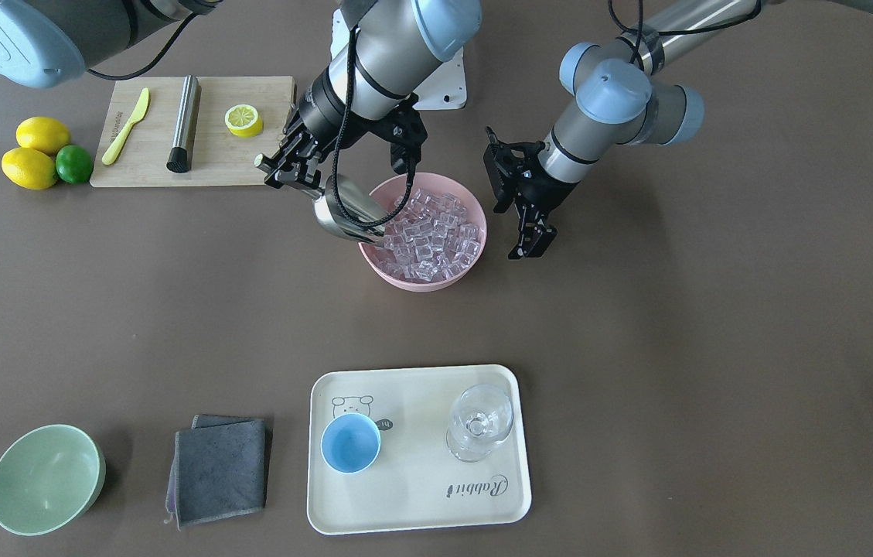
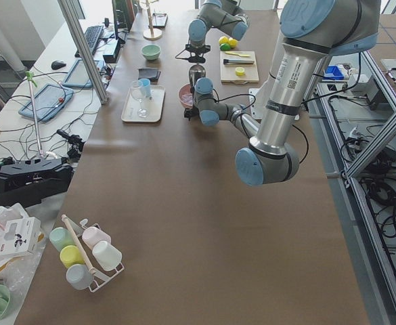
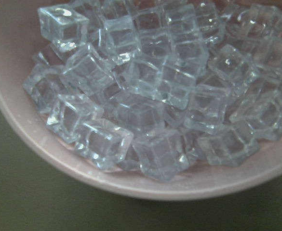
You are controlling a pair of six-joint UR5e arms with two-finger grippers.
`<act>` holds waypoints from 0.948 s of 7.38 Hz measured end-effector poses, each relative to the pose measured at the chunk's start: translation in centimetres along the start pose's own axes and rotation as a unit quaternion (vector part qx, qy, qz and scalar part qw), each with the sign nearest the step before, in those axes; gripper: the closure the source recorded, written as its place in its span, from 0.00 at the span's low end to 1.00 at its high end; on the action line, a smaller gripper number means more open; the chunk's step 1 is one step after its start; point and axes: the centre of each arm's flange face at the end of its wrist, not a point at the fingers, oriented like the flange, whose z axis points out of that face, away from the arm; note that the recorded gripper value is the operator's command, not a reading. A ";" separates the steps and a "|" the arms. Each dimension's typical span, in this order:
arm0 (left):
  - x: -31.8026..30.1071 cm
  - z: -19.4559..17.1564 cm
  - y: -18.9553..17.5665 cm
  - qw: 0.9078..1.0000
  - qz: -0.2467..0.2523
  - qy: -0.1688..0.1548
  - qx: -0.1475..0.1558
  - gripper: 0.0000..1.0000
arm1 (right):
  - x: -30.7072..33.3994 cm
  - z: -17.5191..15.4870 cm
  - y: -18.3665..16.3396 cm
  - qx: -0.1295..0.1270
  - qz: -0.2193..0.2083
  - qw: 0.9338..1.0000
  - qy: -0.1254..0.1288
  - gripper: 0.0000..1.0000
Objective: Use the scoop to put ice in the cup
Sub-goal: 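Move the scoop over the pink bowl with the right gripper and lower it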
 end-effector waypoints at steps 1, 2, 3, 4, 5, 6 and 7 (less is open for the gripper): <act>0.2 0.0 -0.1 1.000 0.001 0.000 0.003 0.01 | -0.1 0.1 -0.6 -0.002 0.003 1.000 -0.001 1.00; 0.4 0.0 -0.1 1.000 0.003 0.002 0.006 0.01 | 0.0 0.0 -1.2 -0.003 0.004 1.000 -0.001 1.00; 0.6 0.0 0.0 1.000 0.005 0.002 0.009 0.01 | 0.1 0.0 -1.8 -0.002 0.006 1.000 -0.001 1.00; 0.7 0.0 0.1 1.000 0.005 0.003 0.010 0.01 | 0.0 0.1 -2.4 -0.001 0.008 1.000 -0.001 1.00; 0.7 0.0 0.2 1.000 0.005 0.003 0.010 0.01 | 0.0 0.1 -2.8 0.000 0.011 1.000 -0.001 1.00; 0.7 0.0 0.3 1.000 0.006 0.003 0.010 0.01 | -0.1 0.3 -3.2 0.001 0.016 1.000 0.000 1.00; 0.8 0.1 0.8 1.000 0.007 0.003 0.011 0.01 | -0.1 0.4 -3.5 0.004 0.019 1.000 0.001 1.00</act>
